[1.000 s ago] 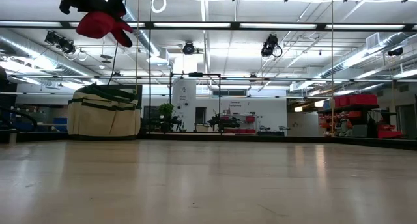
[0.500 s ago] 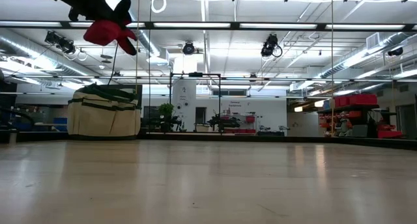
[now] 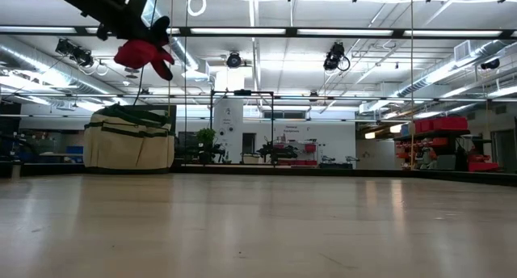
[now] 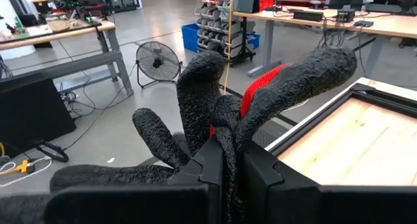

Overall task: Pick & Place Garden tools in Gardening bag
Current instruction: Put the red gloves into the gardening bag

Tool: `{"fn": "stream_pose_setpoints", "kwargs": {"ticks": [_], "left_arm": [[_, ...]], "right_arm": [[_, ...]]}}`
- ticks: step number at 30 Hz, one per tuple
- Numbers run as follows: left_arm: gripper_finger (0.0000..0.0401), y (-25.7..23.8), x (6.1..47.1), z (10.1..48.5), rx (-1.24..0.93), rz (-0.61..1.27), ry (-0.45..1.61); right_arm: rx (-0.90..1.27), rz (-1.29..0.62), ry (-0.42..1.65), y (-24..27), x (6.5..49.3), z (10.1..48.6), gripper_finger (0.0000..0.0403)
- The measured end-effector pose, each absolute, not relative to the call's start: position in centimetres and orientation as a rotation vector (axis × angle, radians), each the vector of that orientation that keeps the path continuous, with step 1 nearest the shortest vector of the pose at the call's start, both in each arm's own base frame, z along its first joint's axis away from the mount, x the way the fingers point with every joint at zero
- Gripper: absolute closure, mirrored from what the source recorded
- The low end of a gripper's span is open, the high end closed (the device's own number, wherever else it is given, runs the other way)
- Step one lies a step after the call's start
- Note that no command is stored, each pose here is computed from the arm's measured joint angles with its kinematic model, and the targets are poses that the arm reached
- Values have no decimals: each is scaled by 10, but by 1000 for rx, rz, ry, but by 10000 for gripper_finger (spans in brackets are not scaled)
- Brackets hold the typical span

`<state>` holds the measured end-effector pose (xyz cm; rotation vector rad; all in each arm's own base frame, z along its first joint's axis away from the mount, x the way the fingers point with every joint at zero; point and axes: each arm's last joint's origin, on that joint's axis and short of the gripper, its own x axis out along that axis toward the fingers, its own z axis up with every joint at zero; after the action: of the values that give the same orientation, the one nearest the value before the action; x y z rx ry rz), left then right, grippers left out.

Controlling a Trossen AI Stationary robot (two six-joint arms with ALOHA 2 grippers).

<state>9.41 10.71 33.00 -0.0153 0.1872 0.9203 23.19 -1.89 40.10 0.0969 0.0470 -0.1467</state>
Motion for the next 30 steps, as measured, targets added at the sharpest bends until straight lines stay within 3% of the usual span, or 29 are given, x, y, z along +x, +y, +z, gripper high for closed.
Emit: {"fn": "stream_pose_setpoints", "kwargs": {"ticks": [30], "left_arm": [[372,136,82,326,-31,1042,201]], "right_arm": [[85,-191,48,-20,232,401,401]]}}
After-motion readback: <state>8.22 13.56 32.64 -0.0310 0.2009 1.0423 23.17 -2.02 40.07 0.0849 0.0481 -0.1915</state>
